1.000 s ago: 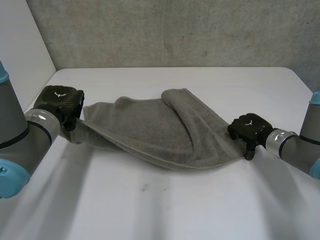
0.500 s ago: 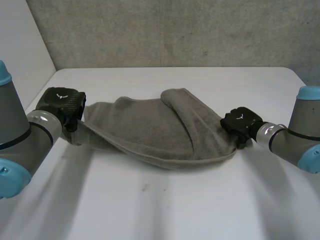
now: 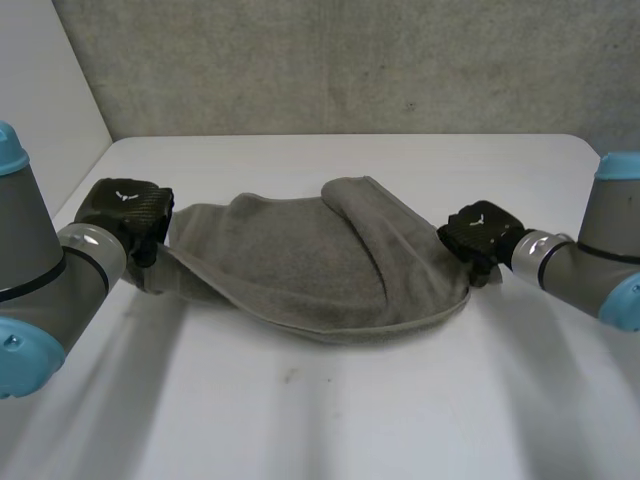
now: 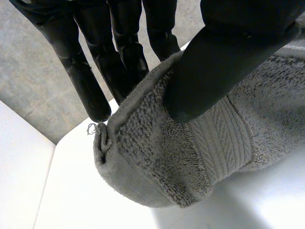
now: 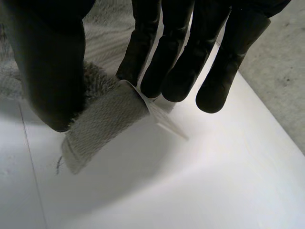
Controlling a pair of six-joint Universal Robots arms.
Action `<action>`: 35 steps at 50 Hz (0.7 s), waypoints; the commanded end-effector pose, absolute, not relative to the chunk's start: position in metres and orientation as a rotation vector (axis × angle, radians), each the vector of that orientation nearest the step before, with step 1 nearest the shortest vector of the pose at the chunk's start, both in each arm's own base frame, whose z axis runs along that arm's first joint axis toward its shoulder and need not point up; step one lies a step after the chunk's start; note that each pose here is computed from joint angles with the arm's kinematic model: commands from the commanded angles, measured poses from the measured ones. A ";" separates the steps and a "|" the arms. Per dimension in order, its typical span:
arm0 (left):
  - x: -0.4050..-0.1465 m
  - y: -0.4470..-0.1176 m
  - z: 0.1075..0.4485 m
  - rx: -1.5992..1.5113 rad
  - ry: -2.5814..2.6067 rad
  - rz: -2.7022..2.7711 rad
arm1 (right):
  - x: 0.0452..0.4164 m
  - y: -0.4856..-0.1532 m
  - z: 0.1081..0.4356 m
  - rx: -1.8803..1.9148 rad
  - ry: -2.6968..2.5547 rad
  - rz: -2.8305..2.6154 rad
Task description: Fold the towel.
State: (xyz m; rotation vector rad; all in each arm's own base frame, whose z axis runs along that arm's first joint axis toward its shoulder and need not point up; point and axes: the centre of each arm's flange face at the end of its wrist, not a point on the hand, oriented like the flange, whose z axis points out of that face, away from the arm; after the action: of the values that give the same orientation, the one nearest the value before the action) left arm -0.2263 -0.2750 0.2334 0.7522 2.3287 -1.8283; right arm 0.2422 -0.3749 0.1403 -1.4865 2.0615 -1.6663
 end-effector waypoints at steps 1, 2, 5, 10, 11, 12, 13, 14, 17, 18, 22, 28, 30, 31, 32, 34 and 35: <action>-0.226 -0.275 0.234 0.752 2.328 -1.829 | 0.234 -0.364 0.189 -1.470 2.067 -1.703; -0.226 -0.274 0.234 0.752 2.329 -1.828 | 0.231 -0.361 0.199 -1.464 2.074 -1.706; -0.226 -0.272 0.233 0.758 2.334 -1.823 | 0.221 -0.359 0.211 -1.444 2.100 -1.703; -0.226 -0.270 0.233 0.762 2.334 -1.825 | 0.219 -0.354 0.200 -1.437 2.124 -1.634; -0.227 -0.269 0.233 0.765 2.335 -1.823 | 0.219 -0.354 0.191 -1.438 2.137 -1.602; -0.227 -0.269 0.233 0.765 2.335 -1.823 | 0.219 -0.354 0.191 -1.438 2.137 -1.602; -0.228 -0.268 0.232 0.771 2.336 -1.823 | 0.220 -0.354 0.181 -1.439 2.148 -1.568; -0.228 -0.268 0.232 0.771 2.336 -1.823 | 0.220 -0.354 0.181 -1.439 2.148 -1.568; -0.229 -0.267 0.230 0.778 2.342 -1.815 | 0.220 -0.355 0.167 -1.437 2.167 -1.524; -0.228 -0.266 0.228 0.779 2.349 -1.805 | 0.220 -0.355 0.163 -1.435 2.173 -1.512; -0.228 -0.264 0.226 0.783 2.354 -1.797 | 0.219 -0.357 0.160 -1.428 2.172 -1.523; -0.228 -0.263 0.223 0.788 2.360 -1.788 | 0.213 -0.361 0.154 -1.424 2.181 -1.544; -0.228 -0.264 0.222 0.785 2.352 -1.800 | 0.210 -0.364 0.150 -1.420 2.181 -1.561; -0.228 -0.264 0.222 0.784 2.352 -1.800 | 0.210 -0.364 0.150 -1.420 2.181 -1.561; -0.228 -0.264 0.222 0.783 2.350 -1.804 | 0.208 -0.366 0.146 -1.415 2.184 -1.564; -0.228 -0.264 0.221 0.783 2.350 -1.804 | 0.207 -0.368 0.141 -1.412 2.190 -1.562; -0.228 -0.264 0.220 0.785 2.349 -1.803 | 0.205 -0.370 0.138 -1.411 2.192 -1.566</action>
State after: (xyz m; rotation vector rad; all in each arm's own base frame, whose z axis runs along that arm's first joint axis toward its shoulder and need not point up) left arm -0.2280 -0.2633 0.2228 0.7860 2.3558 -1.7944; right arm 0.2114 -0.3626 0.1508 -1.4201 2.1817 -1.5501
